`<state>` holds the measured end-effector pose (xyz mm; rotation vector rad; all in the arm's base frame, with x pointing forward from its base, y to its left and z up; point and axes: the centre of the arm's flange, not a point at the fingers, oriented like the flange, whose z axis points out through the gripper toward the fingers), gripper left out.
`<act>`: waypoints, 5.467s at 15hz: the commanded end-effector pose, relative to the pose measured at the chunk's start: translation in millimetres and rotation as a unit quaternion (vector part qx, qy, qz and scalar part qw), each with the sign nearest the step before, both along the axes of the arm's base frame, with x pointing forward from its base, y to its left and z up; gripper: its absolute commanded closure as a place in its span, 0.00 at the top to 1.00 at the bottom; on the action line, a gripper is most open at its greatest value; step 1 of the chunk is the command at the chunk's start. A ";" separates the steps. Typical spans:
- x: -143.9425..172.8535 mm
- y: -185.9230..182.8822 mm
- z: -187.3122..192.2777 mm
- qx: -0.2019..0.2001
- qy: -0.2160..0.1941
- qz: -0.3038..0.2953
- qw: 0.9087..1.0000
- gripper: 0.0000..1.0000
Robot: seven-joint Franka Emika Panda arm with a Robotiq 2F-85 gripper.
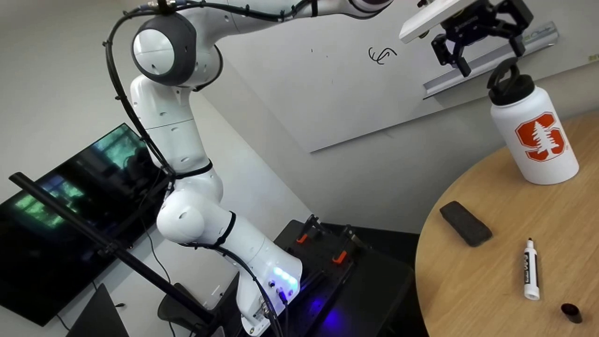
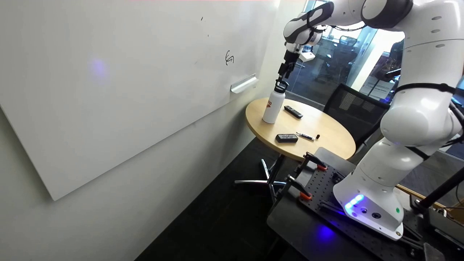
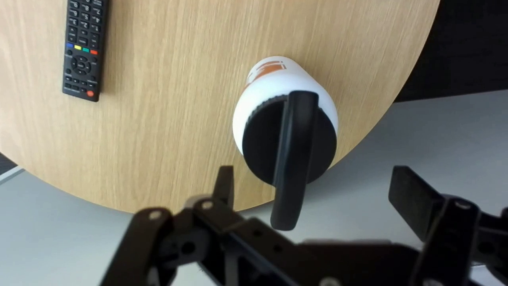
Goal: Remove the lid from the white flask
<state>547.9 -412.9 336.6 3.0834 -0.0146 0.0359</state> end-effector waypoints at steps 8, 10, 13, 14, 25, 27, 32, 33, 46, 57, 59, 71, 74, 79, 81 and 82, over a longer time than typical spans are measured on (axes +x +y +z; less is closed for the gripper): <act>21.8 -0.3 -15.4 -0.007 -0.007 0.000 1.000 0.49; 21.8 -1.1 -14.7 -0.010 -0.010 -0.001 1.000 0.34; 19.9 -2.3 -10.4 -0.021 -0.010 -0.011 1.000 0.12; 17.9 -3.7 -7.7 -0.027 -0.012 -0.015 0.999 0.05; 3.1 -8.5 22.2 -0.065 -0.020 -0.022 0.997 0.10; -2.1 -7.8 32.2 -0.058 -0.011 -0.027 0.998 0.10; -40.1 -15.9 63.2 -0.050 0.002 -0.073 0.996 0.10; -53.1 -19.5 69.6 -0.046 0.000 -0.085 0.995 0.10; -127.0 -45.3 -16.3 -0.019 -0.001 -0.119 0.993 0.09; -142.5 -63.0 -67.5 -0.037 0.015 -0.056 0.998 0.09; -151.1 -74.4 -91.3 -0.051 0.011 -0.042 0.998 0.11; -165.3 -85.2 -206.8 -0.040 -0.002 0.055 0.998 0.12; -165.6 -84.6 -214.0 -0.049 0.007 0.069 0.996 0.15; -181.7 -84.6 -193.8 -0.021 0.002 0.097 0.995 0.69; -187.5 -81.6 -179.6 -0.026 -0.010 0.103 0.994 0.82; -190.1 -80.9 -169.7 -0.022 -0.016 0.101 0.994 0.91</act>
